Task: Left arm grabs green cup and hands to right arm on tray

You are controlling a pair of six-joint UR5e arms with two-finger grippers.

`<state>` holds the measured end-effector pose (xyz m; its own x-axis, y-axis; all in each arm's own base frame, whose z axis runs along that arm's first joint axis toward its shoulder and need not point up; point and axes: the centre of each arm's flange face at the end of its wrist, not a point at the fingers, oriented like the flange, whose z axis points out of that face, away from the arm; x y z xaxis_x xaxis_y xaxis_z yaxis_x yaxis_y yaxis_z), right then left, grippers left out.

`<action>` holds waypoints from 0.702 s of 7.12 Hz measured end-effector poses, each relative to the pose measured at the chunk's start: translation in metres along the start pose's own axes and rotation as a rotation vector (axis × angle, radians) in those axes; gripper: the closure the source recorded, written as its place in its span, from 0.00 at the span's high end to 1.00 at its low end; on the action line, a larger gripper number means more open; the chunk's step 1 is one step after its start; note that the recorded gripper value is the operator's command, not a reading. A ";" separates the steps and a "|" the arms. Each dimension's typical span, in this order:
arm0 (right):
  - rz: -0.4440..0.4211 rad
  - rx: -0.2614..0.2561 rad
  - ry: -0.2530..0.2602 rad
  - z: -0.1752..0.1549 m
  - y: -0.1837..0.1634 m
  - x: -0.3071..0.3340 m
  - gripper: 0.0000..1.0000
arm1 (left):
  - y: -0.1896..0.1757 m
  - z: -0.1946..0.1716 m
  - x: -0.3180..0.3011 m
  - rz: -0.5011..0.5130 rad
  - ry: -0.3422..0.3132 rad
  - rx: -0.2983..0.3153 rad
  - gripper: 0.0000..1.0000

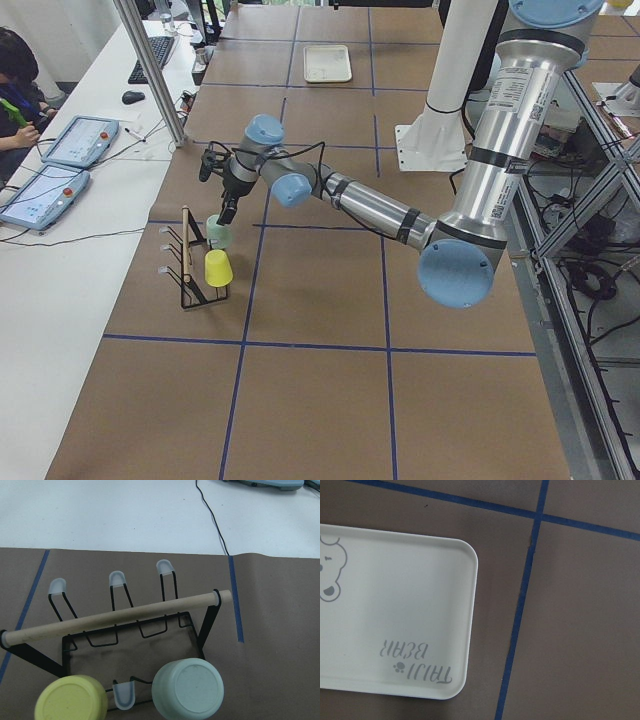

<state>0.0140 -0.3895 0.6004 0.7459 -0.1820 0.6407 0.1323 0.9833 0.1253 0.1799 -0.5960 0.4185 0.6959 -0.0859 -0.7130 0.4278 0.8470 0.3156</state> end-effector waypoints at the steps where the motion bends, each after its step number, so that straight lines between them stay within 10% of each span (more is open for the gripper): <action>1: 0.000 0.000 0.000 0.000 0.000 0.000 1.00 | 0.006 0.014 0.009 -0.005 -0.014 0.044 1.00; 5: 0.001 -0.002 0.000 0.001 0.001 0.001 1.00 | 0.035 0.055 0.029 0.009 -0.056 0.152 1.00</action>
<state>0.0141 -0.3891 0.6014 0.7460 -0.1815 0.6408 0.1331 0.9834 0.1236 0.2467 -0.5974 0.4431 0.7293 -0.1113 -0.6751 0.5007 0.7592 0.4158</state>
